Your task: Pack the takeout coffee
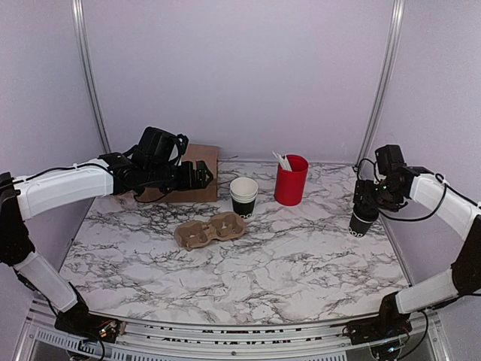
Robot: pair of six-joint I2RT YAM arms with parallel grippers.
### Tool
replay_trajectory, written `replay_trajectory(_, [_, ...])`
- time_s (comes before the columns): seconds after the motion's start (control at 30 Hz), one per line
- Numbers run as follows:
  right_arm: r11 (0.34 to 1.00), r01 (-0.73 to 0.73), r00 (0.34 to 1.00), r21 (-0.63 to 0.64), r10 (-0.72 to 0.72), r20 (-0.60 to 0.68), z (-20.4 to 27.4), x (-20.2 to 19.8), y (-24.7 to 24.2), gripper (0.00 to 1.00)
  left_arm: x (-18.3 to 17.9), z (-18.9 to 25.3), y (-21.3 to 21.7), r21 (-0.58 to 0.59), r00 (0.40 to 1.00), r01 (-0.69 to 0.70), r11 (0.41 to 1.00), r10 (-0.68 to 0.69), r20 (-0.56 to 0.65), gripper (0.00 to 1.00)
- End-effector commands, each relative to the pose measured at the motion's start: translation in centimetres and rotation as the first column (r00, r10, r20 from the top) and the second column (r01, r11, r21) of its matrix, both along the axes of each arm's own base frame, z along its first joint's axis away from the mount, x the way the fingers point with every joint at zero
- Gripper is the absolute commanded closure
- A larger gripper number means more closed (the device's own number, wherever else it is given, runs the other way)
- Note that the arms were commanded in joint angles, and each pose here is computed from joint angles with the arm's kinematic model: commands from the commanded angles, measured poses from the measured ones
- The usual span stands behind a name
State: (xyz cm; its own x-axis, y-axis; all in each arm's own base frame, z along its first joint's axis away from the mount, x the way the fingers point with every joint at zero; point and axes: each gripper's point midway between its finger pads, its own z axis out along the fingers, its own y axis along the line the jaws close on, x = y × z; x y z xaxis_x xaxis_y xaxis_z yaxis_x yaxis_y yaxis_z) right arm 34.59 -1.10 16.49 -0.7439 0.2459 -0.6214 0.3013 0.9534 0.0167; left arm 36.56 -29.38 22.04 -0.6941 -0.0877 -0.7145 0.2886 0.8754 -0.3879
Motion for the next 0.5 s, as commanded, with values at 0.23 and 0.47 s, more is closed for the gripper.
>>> replay_trajectory(0.23, [0.998,-0.055,0.995,-0.009,0.055,0.087,3.9,0.5,2.0,0.0,0.6,-0.3,0.1,0.003,1.0,-0.016,1.0,0.016,0.012,0.01])
replay_trajectory(0.47, [0.989,-0.144,0.98,0.037,0.138,0.144,5.1,1.1,5.9,0.01,0.9,-1.7,0.4,0.036,0.999,-0.035,0.999,0.036,-0.009,0.01])
